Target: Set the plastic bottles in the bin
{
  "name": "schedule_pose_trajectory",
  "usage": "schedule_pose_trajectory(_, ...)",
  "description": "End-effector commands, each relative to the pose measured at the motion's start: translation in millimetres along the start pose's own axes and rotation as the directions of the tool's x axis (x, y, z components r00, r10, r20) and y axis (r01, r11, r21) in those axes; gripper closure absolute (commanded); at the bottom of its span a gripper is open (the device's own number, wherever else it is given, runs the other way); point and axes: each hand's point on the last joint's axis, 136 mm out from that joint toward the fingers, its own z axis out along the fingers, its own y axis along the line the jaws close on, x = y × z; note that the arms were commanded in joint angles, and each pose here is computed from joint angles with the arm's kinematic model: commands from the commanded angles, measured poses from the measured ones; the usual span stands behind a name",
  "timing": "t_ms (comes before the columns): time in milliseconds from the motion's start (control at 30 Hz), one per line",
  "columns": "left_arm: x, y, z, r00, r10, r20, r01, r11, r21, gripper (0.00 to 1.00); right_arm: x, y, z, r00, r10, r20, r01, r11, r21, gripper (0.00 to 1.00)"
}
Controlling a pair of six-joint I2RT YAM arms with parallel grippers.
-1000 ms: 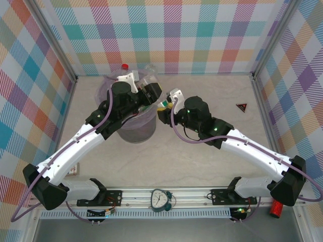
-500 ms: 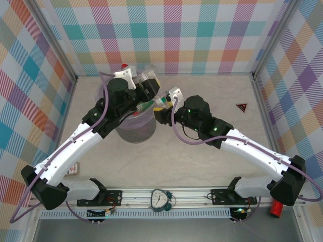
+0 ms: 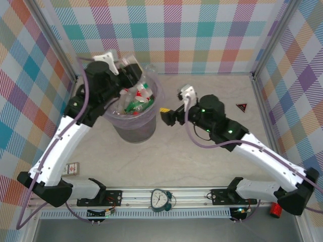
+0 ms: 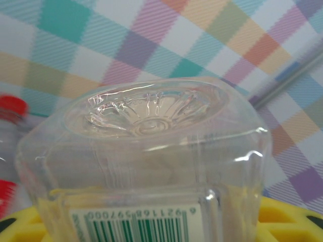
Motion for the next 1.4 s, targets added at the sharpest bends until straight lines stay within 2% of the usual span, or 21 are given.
schedule_pose_trajectory(0,-2,26,-13,0.986,0.136,-0.096,-0.146,0.983,-0.110,0.68,8,-32,-16,1.000,0.025,-0.017,-0.023,0.995,0.098,0.01)
schedule_pose_trajectory(200,4,58,-2,0.935,0.235,-0.264,-0.291,0.936,-0.198,0.72,48,-54,-26,0.992,0.075,-0.104,-0.058,0.985,0.163,0.01)
schedule_pose_trajectory(400,26,69,18,0.871,0.293,-0.395,-0.384,0.907,-0.174,0.77,80,-61,-31,0.980,0.097,-0.175,-0.061,0.978,0.197,0.01)
schedule_pose_trajectory(700,56,82,41,0.768,0.350,-0.536,-0.479,0.870,-0.118,0.77,91,-63,-32,0.975,0.106,-0.196,-0.065,0.976,0.206,0.01)
schedule_pose_trajectory(833,69,86,51,0.739,0.355,-0.573,-0.491,0.866,-0.096,0.74,95,-64,-30,0.973,0.114,-0.203,-0.071,0.976,0.207,0.01)
schedule_pose_trajectory(933,70,88,54,0.739,0.351,-0.575,-0.491,0.865,-0.104,0.62,96,-63,-30,0.972,0.116,-0.205,-0.074,0.976,0.204,0.01)
schedule_pose_trajectory(1000,66,86,54,0.752,0.349,-0.560,-0.484,0.868,-0.109,0.50,96,-63,-30,0.972,0.117,-0.204,-0.075,0.976,0.204,0.01)
schedule_pose_trajectory(1100,58,80,51,0.776,0.349,-0.525,-0.469,0.876,-0.112,0.37,98,-62,-29,0.971,0.119,-0.207,-0.077,0.976,0.201,0.01)
schedule_pose_trajectory(1300,44,64,44,0.817,0.349,-0.459,-0.433,0.897,-0.087,0.22,92,-61,-22,0.975,0.122,-0.188,-0.087,0.978,0.187,0.00)
schedule_pose_trajectory(1367,38,61,41,0.831,0.352,-0.431,-0.427,0.900,-0.088,0.20,84,-60,-19,0.978,0.120,-0.170,-0.089,0.980,0.177,0.00)
